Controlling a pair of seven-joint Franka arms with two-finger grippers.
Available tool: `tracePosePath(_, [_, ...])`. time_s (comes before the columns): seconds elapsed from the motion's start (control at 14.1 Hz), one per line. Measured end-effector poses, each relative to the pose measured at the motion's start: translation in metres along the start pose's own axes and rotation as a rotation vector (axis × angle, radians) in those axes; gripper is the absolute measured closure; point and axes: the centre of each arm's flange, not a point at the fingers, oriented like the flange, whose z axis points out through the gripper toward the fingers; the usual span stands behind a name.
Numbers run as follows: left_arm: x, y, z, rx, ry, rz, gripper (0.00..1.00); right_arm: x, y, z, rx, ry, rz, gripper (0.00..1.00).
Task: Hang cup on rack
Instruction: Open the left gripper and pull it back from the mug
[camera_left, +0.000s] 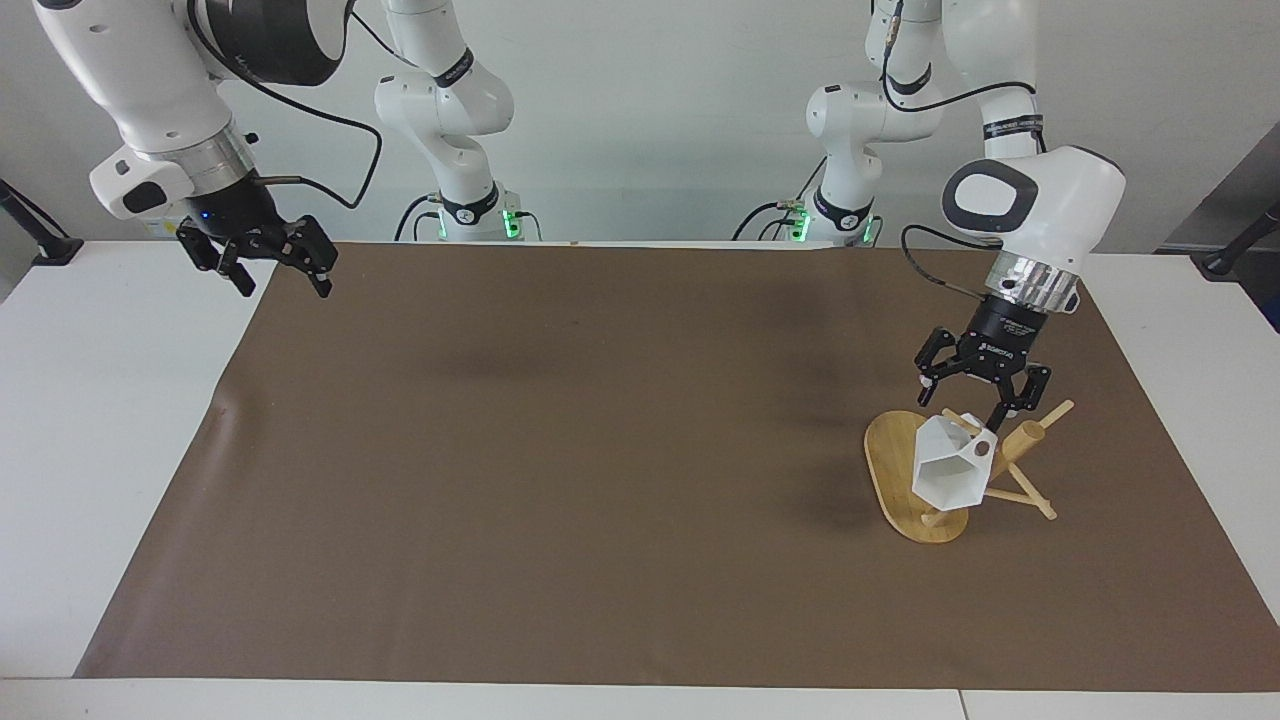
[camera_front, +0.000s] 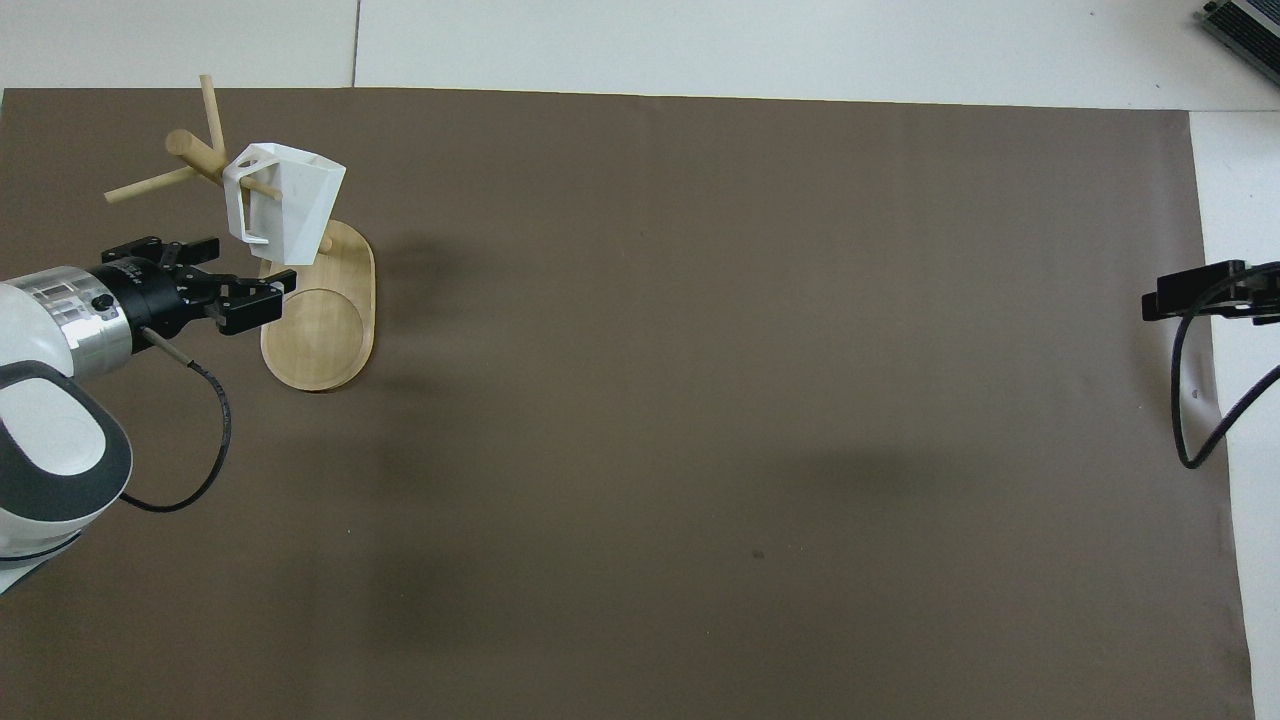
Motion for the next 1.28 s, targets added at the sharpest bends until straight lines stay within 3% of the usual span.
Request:
tracePosePath(0.5, [-0.010, -0.010, -0.069, 0.019, 0.253, 0.344, 0.00, -0.002, 0.000, 0.002, 0.001, -0.018, 0.000, 0.00])
tracePosePath(0.78, [-0.022, -0.011, -0.085, 0.065, 0.265, 0.639, 0.00, -0.005, 0.000, 0.004, 0.004, -0.050, 0.000, 0.00])
tracePosePath(1.14, [-0.037, 0.014, -0.133, 0.146, 0.258, 1.113, 0.00, -0.006, 0.000, 0.003, 0.004, -0.048, 0.000, 0.00])
tracePosePath(1.28, [-0.042, 0.019, -0.145, 0.161, 0.296, 1.305, 0.00, -0.006, 0.000, 0.003, 0.004, -0.047, 0.000, 0.00])
